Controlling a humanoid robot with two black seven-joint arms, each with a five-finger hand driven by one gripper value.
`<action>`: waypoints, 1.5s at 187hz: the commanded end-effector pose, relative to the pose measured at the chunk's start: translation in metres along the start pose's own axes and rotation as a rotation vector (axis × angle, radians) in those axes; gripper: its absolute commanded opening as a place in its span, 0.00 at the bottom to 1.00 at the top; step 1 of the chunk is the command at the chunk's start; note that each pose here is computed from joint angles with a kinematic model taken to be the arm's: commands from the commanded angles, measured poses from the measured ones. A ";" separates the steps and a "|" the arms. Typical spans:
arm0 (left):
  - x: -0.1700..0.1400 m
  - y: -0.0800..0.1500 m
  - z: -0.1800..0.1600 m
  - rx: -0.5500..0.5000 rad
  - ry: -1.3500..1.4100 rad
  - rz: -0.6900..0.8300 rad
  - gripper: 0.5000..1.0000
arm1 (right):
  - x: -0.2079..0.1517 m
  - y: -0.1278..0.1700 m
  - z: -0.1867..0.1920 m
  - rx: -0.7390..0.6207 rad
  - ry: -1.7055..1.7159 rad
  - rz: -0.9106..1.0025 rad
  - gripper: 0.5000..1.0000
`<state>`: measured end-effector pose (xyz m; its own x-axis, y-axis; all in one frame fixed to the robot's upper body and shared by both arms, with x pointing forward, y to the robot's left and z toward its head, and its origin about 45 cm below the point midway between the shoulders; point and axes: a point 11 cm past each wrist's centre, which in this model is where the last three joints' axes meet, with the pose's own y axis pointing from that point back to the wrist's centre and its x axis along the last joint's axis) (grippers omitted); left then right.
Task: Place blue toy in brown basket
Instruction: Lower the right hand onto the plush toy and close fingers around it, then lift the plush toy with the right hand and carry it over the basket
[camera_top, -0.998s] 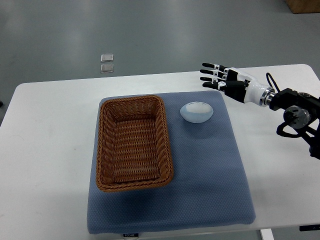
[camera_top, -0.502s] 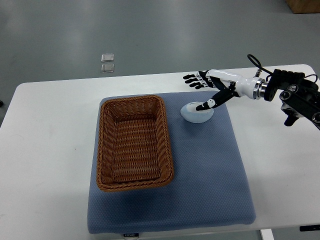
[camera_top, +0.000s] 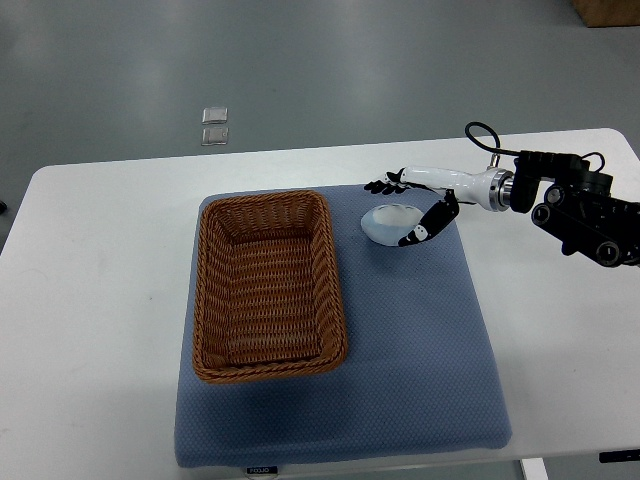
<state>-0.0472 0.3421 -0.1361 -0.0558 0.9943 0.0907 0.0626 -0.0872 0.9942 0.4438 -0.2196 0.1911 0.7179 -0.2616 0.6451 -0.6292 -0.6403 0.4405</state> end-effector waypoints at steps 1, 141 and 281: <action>0.000 0.000 0.000 0.000 0.000 0.000 1.00 | -0.004 -0.006 0.000 -0.007 0.012 0.019 0.73; 0.000 0.000 0.000 0.000 0.000 0.000 1.00 | -0.013 -0.008 0.020 -0.068 0.030 0.030 0.00; 0.000 0.000 0.000 0.000 0.000 0.000 1.00 | 0.016 -0.005 -0.054 0.326 0.023 0.103 0.00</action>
<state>-0.0472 0.3422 -0.1361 -0.0558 0.9943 0.0910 0.0626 -0.0875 0.9942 0.4426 -0.1890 0.2229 0.6524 -0.3067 0.6931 -0.5782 -0.7926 0.1935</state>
